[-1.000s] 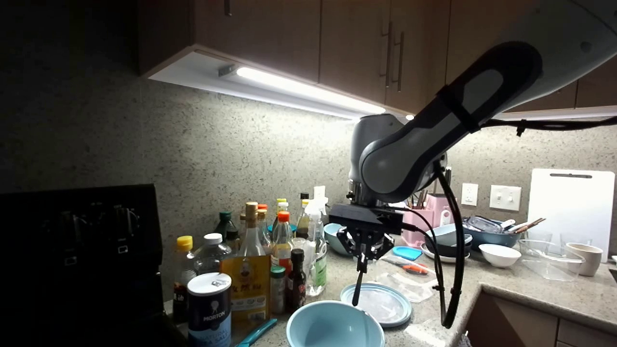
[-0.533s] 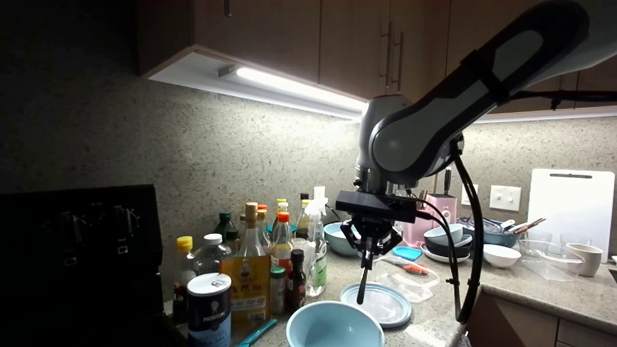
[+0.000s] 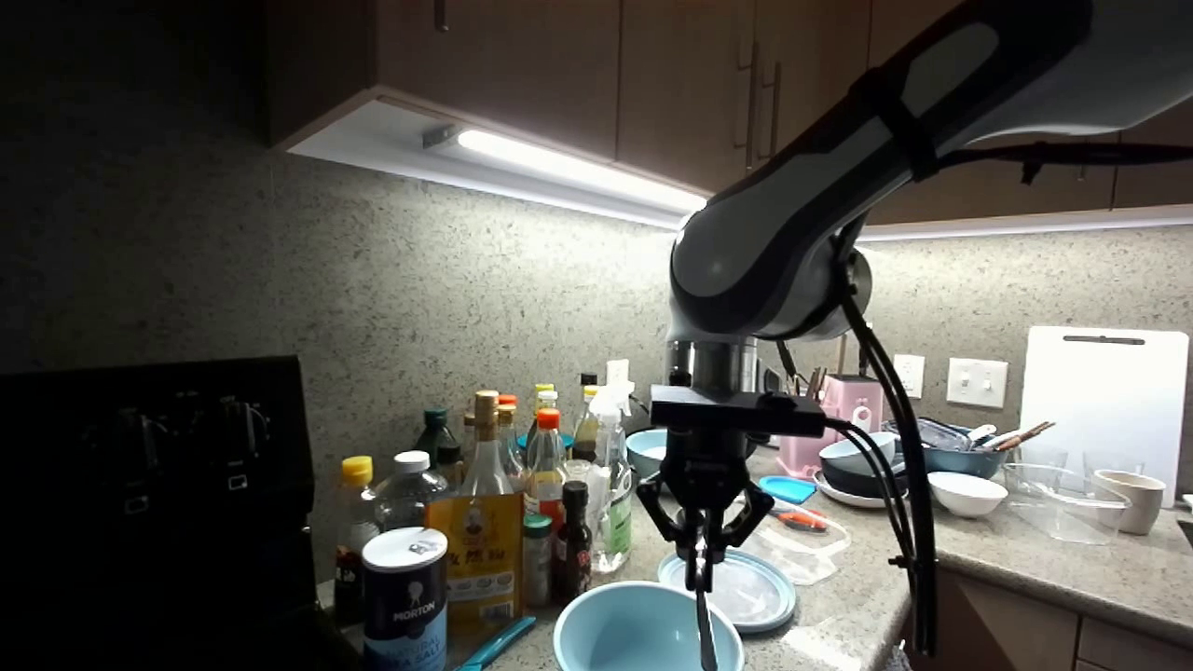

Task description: Pick up the spoon and put it in the bowl

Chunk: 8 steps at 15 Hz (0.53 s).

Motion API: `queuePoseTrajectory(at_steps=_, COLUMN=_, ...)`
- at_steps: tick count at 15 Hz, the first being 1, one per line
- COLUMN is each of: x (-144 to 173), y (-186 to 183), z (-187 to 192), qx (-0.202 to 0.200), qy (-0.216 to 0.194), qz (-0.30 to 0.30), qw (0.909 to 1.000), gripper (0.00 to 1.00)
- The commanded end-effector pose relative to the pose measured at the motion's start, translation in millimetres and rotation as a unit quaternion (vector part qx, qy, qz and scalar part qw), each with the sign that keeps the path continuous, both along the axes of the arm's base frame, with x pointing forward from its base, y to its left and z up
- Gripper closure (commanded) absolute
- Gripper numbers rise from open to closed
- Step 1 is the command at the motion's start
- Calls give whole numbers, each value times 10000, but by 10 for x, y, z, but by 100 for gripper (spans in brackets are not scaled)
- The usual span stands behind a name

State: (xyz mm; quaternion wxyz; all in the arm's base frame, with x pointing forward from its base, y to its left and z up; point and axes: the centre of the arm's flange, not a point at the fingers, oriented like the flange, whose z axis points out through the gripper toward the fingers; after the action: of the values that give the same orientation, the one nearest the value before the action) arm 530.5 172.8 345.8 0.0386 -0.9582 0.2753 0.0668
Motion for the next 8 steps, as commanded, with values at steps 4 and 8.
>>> queuePoseTrajectory(at_steps=4, x=3, y=-5, z=-7, qx=-2, qy=2, qz=-5, qw=10000, gripper=92)
queuePoseTrajectory(at_steps=8, x=26, y=191, z=-235, qx=57, qy=485, qz=1170, qw=9919, gripper=92)
